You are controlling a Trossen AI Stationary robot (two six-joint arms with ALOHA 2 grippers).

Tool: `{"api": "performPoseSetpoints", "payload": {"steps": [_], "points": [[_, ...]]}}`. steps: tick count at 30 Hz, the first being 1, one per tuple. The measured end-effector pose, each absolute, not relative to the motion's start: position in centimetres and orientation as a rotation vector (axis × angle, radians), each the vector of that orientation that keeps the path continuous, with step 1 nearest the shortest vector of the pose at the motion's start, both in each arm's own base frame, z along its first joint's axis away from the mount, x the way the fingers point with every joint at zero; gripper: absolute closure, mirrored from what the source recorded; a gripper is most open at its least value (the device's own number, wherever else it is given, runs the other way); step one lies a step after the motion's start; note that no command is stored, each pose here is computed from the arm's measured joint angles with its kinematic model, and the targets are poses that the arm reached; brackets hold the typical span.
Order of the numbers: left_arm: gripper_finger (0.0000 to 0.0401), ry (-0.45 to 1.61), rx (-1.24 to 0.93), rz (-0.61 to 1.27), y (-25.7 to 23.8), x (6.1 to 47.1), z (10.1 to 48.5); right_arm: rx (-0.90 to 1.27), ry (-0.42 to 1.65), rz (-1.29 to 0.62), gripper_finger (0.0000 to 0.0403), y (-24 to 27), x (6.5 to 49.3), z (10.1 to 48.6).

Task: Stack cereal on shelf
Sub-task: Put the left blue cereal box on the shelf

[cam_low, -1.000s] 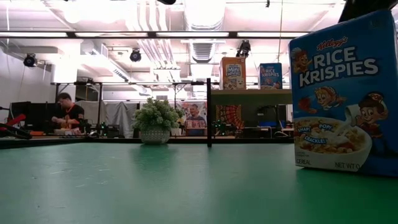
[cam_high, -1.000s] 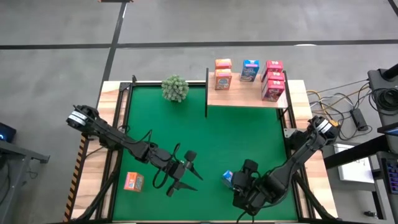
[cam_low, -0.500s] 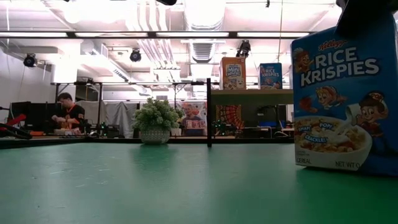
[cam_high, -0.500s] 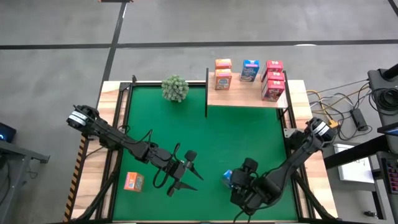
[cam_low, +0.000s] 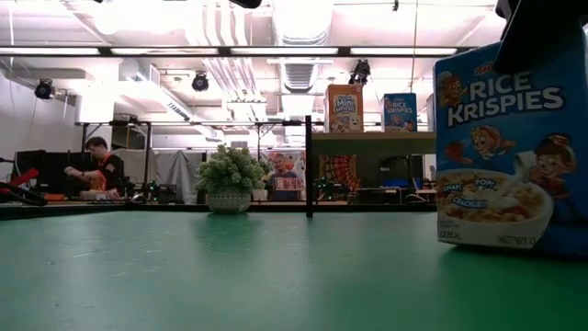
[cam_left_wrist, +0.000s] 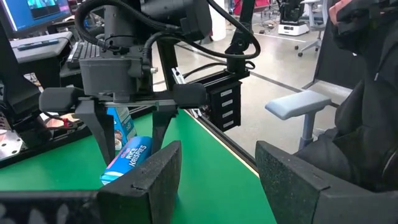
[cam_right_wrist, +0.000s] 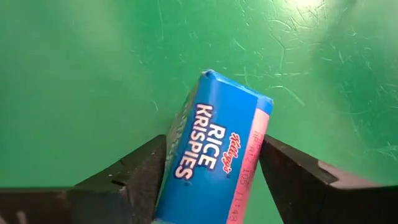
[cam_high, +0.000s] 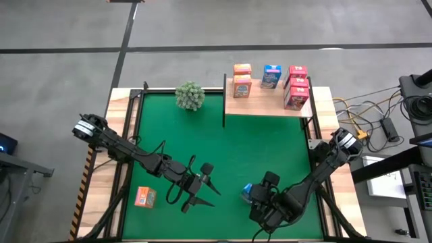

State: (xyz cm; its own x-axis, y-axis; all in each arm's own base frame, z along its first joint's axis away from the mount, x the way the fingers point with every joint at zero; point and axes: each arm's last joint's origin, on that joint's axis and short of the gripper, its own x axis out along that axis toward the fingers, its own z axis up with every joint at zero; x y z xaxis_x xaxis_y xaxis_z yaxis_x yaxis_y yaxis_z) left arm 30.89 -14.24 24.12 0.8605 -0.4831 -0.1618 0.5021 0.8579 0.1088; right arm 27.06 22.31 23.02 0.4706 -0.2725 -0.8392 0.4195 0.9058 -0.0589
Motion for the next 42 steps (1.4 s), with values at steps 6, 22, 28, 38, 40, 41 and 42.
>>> {"api": "performPoseSetpoints", "payload": {"steps": [6,22,28,38,40,41,42], "points": [[0.0211,0.131,0.149,-0.519,-14.24,30.89,24.1,0.16,0.997,-0.423,0.0197,22.32,27.06,23.02],[0.0211,0.132,0.15,-0.519,-14.24,30.88,24.08,0.141,0.995,-0.399,0.0216,22.35,27.1,23.18],[0.0211,0.133,0.15,-0.519,-14.24,30.87,24.06,0.129,0.993,-0.387,0.0216,22.39,27.15,23.19],[0.0211,0.133,0.15,-0.519,-14.24,30.88,24.07,0.118,0.984,-0.379,0.0216,22.34,27.11,23.44],[0.0211,0.133,0.15,-0.519,-14.24,30.88,24.07,0.118,0.983,-0.377,0.0216,22.35,27.12,23.44],[0.0211,0.133,0.15,-0.519,-14.24,30.87,24.06,0.118,0.982,-0.377,0.0216,22.36,27.13,23.45],[0.0211,0.133,0.15,-0.519,-14.24,30.87,24.06,0.119,0.981,-0.377,0.0218,22.36,27.14,23.45]]}}
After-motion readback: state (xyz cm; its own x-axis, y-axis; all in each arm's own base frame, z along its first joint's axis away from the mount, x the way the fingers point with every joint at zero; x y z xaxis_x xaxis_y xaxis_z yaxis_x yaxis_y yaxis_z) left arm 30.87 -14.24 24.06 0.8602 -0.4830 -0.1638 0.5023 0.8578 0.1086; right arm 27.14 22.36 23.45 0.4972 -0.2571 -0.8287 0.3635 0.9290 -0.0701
